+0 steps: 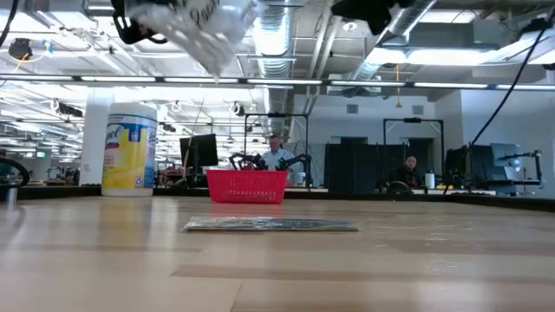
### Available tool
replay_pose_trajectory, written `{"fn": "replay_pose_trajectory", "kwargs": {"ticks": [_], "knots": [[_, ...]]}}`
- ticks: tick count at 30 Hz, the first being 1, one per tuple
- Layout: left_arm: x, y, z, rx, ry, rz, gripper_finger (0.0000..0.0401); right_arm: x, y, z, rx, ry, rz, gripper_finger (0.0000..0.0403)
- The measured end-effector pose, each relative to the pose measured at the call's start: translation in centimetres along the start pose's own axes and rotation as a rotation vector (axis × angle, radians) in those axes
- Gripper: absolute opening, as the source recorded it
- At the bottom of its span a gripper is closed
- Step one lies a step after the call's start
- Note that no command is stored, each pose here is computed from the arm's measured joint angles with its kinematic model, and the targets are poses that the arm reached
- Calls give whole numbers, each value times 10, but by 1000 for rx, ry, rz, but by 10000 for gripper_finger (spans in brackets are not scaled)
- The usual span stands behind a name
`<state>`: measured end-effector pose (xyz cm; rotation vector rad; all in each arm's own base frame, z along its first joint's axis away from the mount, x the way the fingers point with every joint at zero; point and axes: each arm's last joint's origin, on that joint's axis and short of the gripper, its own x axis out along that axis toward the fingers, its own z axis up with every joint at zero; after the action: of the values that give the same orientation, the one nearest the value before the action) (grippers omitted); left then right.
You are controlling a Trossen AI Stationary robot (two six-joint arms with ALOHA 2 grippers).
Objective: Pick & Place Travel size toiletries
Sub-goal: Put the cotton pack into the bottom red basket
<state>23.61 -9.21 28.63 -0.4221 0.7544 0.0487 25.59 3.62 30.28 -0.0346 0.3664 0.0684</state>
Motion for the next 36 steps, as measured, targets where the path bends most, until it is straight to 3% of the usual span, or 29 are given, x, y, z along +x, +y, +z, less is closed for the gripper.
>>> {"fn": "replay_pose_trajectory", "kwargs": {"ticks": [5, 15, 23, 28, 36], "knots": [[-3, 14, 11, -106, 29, -50, 0, 19, 1, 8, -5, -37, -1, 179], [21, 35, 19, -174, 59, 42, 0, 71, 20, 25, -176, 101, 48, 162], [23, 39, 23, -157, 44, 45, 1, 116, 22, 45, -207, 255, 15, 151], [22, 39, 24, -148, 38, 42, 3, 141, 21, 44, -212, 309, 9, 148], [22, 38, 25, -118, 20, 36, 4, 149, 18, 37, -208, 400, 9, 143]]}}
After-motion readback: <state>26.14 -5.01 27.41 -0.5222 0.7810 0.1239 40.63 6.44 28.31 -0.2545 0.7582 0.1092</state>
